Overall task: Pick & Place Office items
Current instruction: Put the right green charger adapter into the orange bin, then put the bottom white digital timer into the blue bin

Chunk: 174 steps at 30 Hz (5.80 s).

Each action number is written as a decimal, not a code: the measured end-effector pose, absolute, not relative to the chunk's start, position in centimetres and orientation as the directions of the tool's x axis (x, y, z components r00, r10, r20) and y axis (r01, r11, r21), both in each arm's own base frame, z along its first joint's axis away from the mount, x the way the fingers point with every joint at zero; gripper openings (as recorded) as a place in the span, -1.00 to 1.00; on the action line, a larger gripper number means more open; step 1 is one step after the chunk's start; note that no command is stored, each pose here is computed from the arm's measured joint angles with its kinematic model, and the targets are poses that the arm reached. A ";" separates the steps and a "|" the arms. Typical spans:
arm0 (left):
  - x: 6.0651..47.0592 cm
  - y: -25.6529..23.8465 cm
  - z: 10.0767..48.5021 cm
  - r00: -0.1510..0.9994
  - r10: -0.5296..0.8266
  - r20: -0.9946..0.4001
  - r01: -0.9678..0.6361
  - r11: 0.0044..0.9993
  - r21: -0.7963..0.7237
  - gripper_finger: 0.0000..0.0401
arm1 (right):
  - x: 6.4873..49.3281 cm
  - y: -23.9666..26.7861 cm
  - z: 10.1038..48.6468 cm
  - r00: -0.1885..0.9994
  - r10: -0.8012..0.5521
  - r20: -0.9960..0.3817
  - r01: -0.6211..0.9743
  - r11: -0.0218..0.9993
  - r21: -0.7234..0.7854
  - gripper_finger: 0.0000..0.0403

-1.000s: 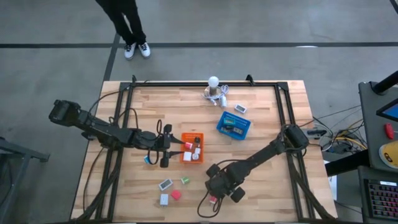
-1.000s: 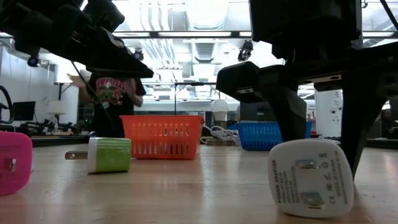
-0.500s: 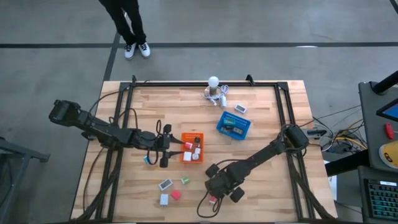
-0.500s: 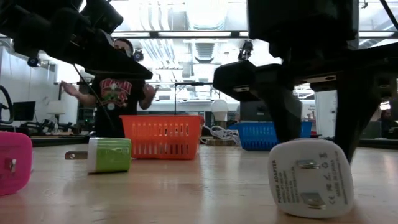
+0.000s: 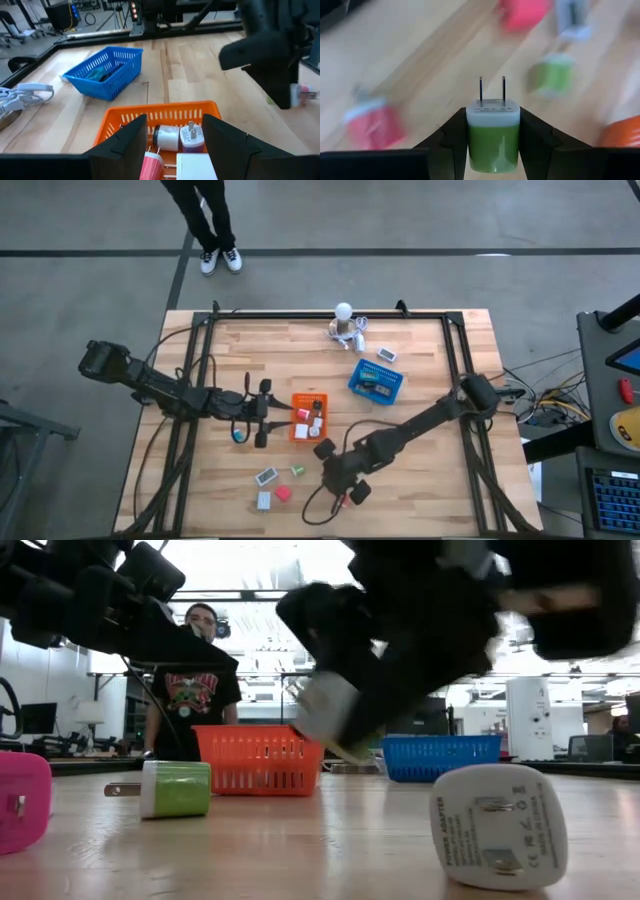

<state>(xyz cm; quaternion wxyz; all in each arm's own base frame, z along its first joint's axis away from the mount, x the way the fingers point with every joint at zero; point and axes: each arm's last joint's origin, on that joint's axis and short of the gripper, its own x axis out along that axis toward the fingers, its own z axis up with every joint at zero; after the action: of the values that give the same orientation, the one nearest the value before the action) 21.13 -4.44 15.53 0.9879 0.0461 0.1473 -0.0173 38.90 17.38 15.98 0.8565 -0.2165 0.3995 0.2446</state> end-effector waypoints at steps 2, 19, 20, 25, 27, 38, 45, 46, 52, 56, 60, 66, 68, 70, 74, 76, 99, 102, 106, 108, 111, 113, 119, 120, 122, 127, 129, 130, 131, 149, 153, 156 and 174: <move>21.0 -4.4 15.5 0.961 -0.022 -0.277 0.047 0.995 0.084 -0.03 | 38.9 16.7 16.6 0.632 0.267 -0.728 -0.565 0.802 -0.195 -0.39; 20.9 -4.5 16.6 0.985 -0.028 -0.170 0.049 0.992 0.118 -0.03 | 36.2 7.0 16.4 0.949 0.284 -0.138 -0.308 0.929 -0.204 -0.39; 20.9 -4.5 16.6 0.985 -0.029 -0.168 0.050 0.991 0.122 -0.03 | 36.2 6.5 16.3 0.953 0.269 -0.139 -0.293 0.934 -0.202 -0.39; 20.9 -4.5 16.6 0.986 -0.002 -0.165 0.024 0.991 0.134 -0.03 | 36.5 4.1 15.9 0.962 0.215 -0.171 -0.244 0.954 -0.174 -0.39; 20.9 -4.3 16.8 0.988 0.033 -0.149 -0.011 0.990 0.143 -0.03 | 36.6 3.5 15.8 0.963 0.199 -0.181 -0.230 0.958 -0.173 -0.39; 21.1 -4.1 18.9 0.992 0.122 0.044 -0.128 0.977 0.170 -0.03 | 36.6 3.5 15.9 0.966 0.193 -0.173 -0.217 0.967 -0.136 -0.39; 21.1 -4.1 18.5 0.992 0.122 0.010 -0.122 0.978 0.169 -0.03 | 37.0 3.5 15.8 0.953 0.187 -0.239 -0.216 0.971 -0.102 -0.39; 21.1 -4.1 18.4 0.992 0.123 0.003 -0.121 0.979 0.166 -0.03 | 37.1 3.5 15.8 0.948 0.184 -0.258 -0.215 0.972 -0.099 -0.39; 21.1 -4.0 18.3 0.992 0.124 -0.006 -0.120 0.976 0.183 -0.03 | 38.2 2.8 16.3 0.918 0.158 -0.363 -0.203 0.975 -0.089 -0.39; 21.1 -4.0 18.3 0.992 0.124 -0.006 -0.121 0.975 0.186 -0.03 | 38.8 2.0 16.0 0.902 0.143 -0.407 -0.192 0.978 -0.083 -0.39; 21.0 -4.0 18.3 0.991 0.131 -0.005 -0.128 0.973 0.195 -0.03 | 39.4 1.5 14.9 0.883 0.139 -0.448 -0.188 0.980 -0.066 -0.39; 21.0 -4.0 18.3 0.990 0.138 -0.006 -0.134 0.971 0.196 -0.03 | 40.6 1.6 13.5 0.839 0.142 -0.525 -0.197 0.979 -0.050 -0.39; 21.0 -4.0 18.3 0.990 0.138 -0.007 -0.134 0.971 0.196 -0.03 | 41.0 1.7 13.3 0.819 0.141 -0.556 -0.199 0.979 -0.044 -0.39; 21.0 -4.0 18.3 0.990 0.138 -0.011 -0.133 0.971 0.197 -0.03 | 41.2 1.6 13.3 0.794 0.140 -0.592 -0.203 0.978 -0.041 -0.39; 21.0 -4.0 18.2 0.989 0.145 -0.018 -0.139 0.970 0.198 -0.03 | 41.5 1.6 13.8 0.752 0.138 -0.645 -0.206 0.978 -0.032 -0.39; 21.0 -4.0 18.2 0.989 0.149 -0.021 -0.142 0.969 0.202 -0.03 | 41.6 1.6 14.0 0.728 0.137 -0.672 -0.208 0.978 -0.026 -0.39; 21.0 -3.9 18.2 0.988 0.152 -0.022 -0.144 0.968 0.206 -0.03 | 41.9 1.4 14.4 0.726 0.132 -0.675 -0.184 0.983 -0.006 0.06; 21.0 -3.9 18.2 0.988 0.151 -0.023 -0.143 0.968 0.207 -0.03 | 41.9 1.4 14.5 0.730 0.131 -0.671 -0.185 0.983 -0.009 0.08; 21.0 -4.0 18.1 0.988 0.151 -0.027 -0.141 0.967 0.212 -0.03 | 42.1 1.4 14.7 0.754 0.132 -0.644 -0.188 0.982 -0.018 0.08; 21.0 -4.0 18.1 0.988 0.149 -0.029 -0.139 0.967 0.213 -0.03 | 42.3 1.5 15.0 0.772 0.134 -0.621 -0.190 0.981 -0.026 0.08; 21.0 -4.0 18.0 0.988 0.148 -0.043 -0.136 0.967 0.218 -0.03 | 42.5 1.9 15.3 0.798 0.140 -0.586 -0.203 0.978 -0.043 0.08; 21.0 -4.0 17.8 0.987 0.149 -0.055 -0.133 0.967 0.217 -0.03 | 42.7 2.2 15.5 0.820 0.147 -0.554 -0.214 0.975 -0.057 0.08; 21.0 -3.9 17.4 0.985 0.150 -0.090 -0.127 0.968 0.218 -0.03 | 42.5 3.8 15.8 0.898 0.186 -0.399 -0.252 0.960 -0.120 0.09; 21.0 -3.9 17.4 0.985 0.150 -0.091 -0.127 0.968 0.217 -0.03 | 42.4 4.0 15.8 0.910 0.192 -0.369 -0.254 0.959 -0.128 0.09; 21.0 -3.9 17.4 0.985 0.150 -0.091 -0.127 0.968 0.216 -0.03 | 42.0 4.3 15.7 0.928 0.202 -0.312 -0.255 0.956 -0.141 0.09; 20.9 -3.9 17.3 0.983 0.150 -0.102 -0.126 0.969 0.214 -0.03 | 40.4 5.0 15.3 0.955 0.219 -0.201 -0.253 0.954 -0.160 0.09; 20.9 -3.9 17.2 0.982 0.151 -0.118 -0.123 0.969 0.212 -0.03 | 39.7 5.4 15.5 0.959 0.228 -0.169 -0.257 0.951 -0.175 0.09; 20.9 -3.9 17.1 0.981 0.151 -0.124 -0.123 0.970 0.211 -0.03 | 39.3 5.5 15.6 0.959 0.233 -0.160 -0.261 0.948 -0.184 0.09; 20.9 -3.9 17.0 0.980 0.151 -0.131 -0.122 0.970 0.209 -0.03 | 38.8 5.7 15.7 0.959 0.239 -0.155 -0.266 0.945 -0.191 0.09; 20.5 -4.3 15.7 0.956 0.127 -0.265 -0.106 0.990 0.095 -0.03 | 30.1 9.6 16.7 0.976 0.132 -0.176 -0.170 0.960 -0.224 0.09; 20.2 -5.0 15.2 0.946 0.096 -0.310 -0.092 0.995 0.028 -0.03 | 28.3 10.6 16.2 0.977 0.091 -0.192 -0.132 0.968 -0.213 0.09; 20.1 -5.7 15.0 0.933 0.067 -0.353 -0.079 0.997 -0.021 -0.05 | 27.2 11.2 15.7 0.976 0.068 -0.205 -0.111 0.972 -0.207 0.09; 19.8 -10.9 17.2 0.852 0.028 -0.524 -0.073 0.995 -0.066 -0.05 | 22.0 12.4 15.2 0.969 0.118 -0.215 -0.156 0.973 -0.169 0.09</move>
<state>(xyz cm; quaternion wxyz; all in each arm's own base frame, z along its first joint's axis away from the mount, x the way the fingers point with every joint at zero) 19.79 -10.85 17.23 0.9613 -0.0415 0.2712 0.0263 21.98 12.35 15.21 0.9880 -0.0927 0.1024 0.0693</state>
